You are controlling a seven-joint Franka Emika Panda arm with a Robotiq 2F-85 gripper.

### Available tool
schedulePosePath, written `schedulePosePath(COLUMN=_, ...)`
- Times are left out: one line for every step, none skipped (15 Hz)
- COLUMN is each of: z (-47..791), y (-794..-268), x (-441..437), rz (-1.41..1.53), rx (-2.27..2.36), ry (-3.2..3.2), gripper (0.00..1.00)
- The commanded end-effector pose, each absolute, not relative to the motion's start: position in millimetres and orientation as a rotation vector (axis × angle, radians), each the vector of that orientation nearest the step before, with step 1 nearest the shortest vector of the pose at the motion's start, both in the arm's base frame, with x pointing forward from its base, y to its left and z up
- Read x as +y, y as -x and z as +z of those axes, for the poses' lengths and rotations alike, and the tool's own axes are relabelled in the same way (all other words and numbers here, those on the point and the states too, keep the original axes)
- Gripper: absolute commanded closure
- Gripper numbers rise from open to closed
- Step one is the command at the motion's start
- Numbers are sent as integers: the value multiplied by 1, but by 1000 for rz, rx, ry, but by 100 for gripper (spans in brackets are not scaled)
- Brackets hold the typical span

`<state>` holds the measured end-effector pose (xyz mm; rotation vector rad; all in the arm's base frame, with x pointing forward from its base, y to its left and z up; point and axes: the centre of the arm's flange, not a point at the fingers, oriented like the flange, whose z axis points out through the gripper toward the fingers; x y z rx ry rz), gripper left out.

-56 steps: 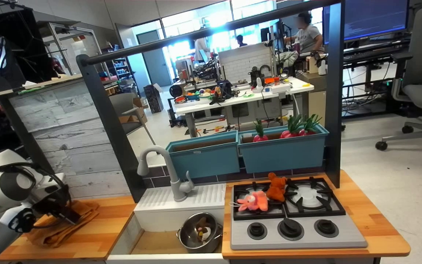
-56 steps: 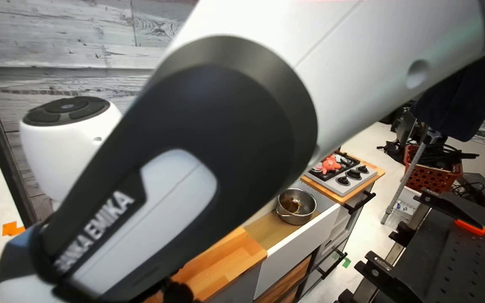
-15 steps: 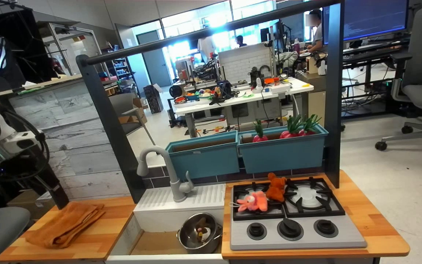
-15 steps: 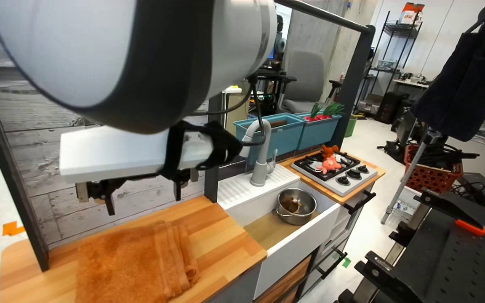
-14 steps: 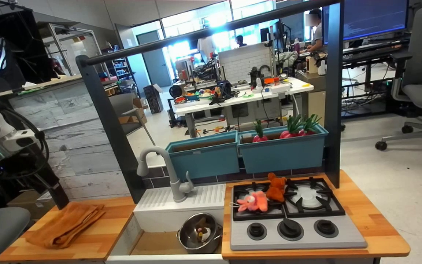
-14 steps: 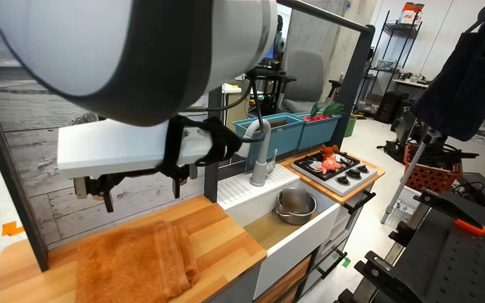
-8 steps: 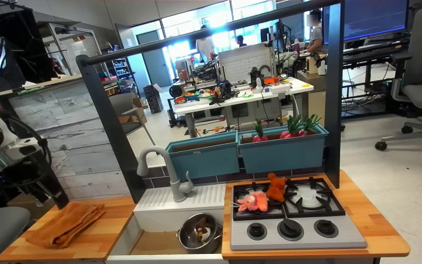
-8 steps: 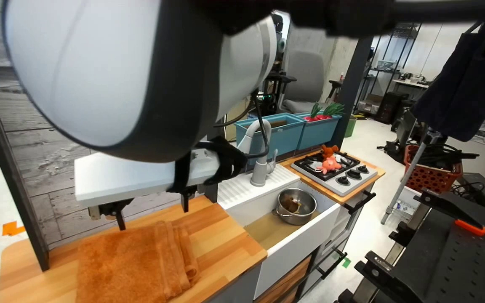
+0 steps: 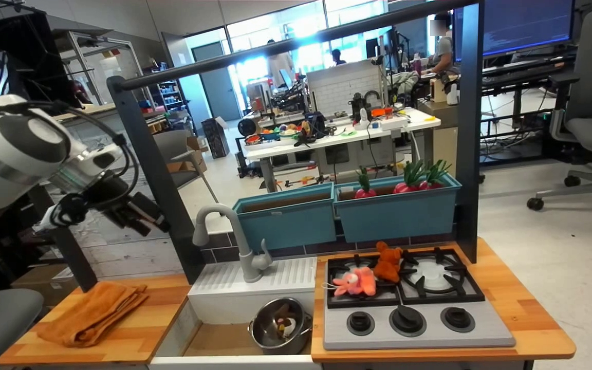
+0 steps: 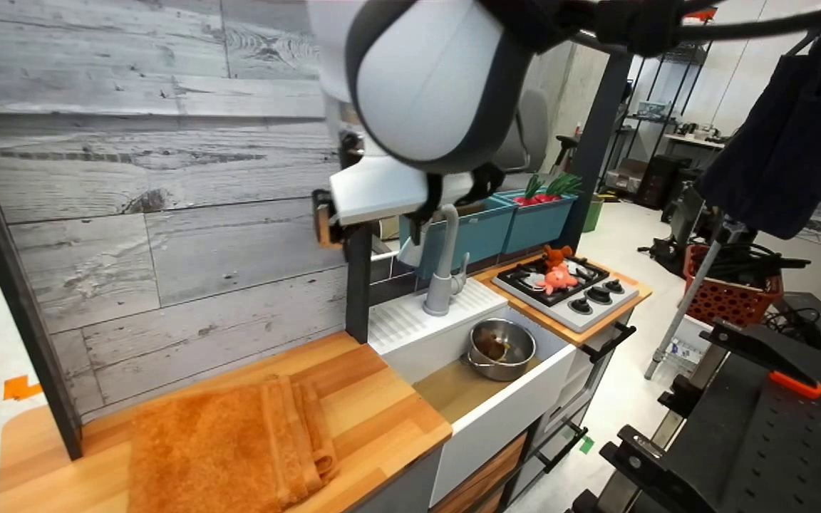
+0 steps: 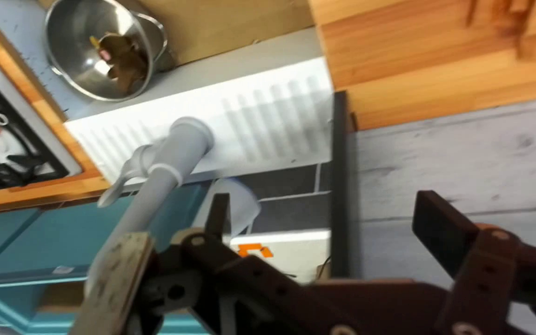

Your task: Pick up the plush toys from the counter and stove and put them in the pot, then wipe the counter

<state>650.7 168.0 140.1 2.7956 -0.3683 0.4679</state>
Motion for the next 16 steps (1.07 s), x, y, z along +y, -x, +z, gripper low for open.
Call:
schedulePosePath(z=165, y=-664, x=101, rz=538, rx=-479, ry=-2790, gripper=0)
schedulePosePath(z=157, y=-664, x=123, rz=497, rx=-460, ry=-2776, gripper=0)
schedulePosePath(z=161, y=-668, x=106, rz=511, rx=-483, ry=-2775, gripper=0)
schedulePosePath(z=161, y=-669, x=101, rz=515, rx=-482, ry=-2782, gripper=0)
schedulePosePath(z=160, y=-668, x=102, rz=514, rx=-482, ry=-2783, gripper=0)
schedulePosePath(z=159, y=-667, x=103, rz=513, rx=-481, ry=-2784, gripper=0)
schedulePosePath(z=159, y=-667, x=104, rz=514, rx=-479, ry=-2785, gripper=0)
schedulePosePath(z=159, y=-667, x=105, rz=515, rx=-478, ry=-2786, gripper=0)
schedulePosePath(z=165, y=-661, x=115, rz=497, rx=-460, ry=-2750, gripper=0)
schedulePosePath(z=172, y=-656, x=117, rz=473, rx=-457, ry=-2742, gripper=0)
schedulePosePath(z=185, y=-650, x=111, rz=349, rx=-417, ry=-2743, gripper=0)
schedulePosePath(z=193, y=-645, x=98, rz=287, rx=-415, ry=-2732, gripper=0)
schedulePosePath(z=200, y=-641, x=86, rz=200, rx=-403, ry=-2724, gripper=0)
schedulePosePath(z=208, y=-636, x=64, rz=130, rx=-416, ry=-2725, gripper=0)
schedulePosePath(z=217, y=-633, x=44, rz=73, rx=-430, ry=-2720, gripper=0)
schedulePosePath(z=225, y=-633, x=19, rz=38, rx=-478, ry=-2721, gripper=0)
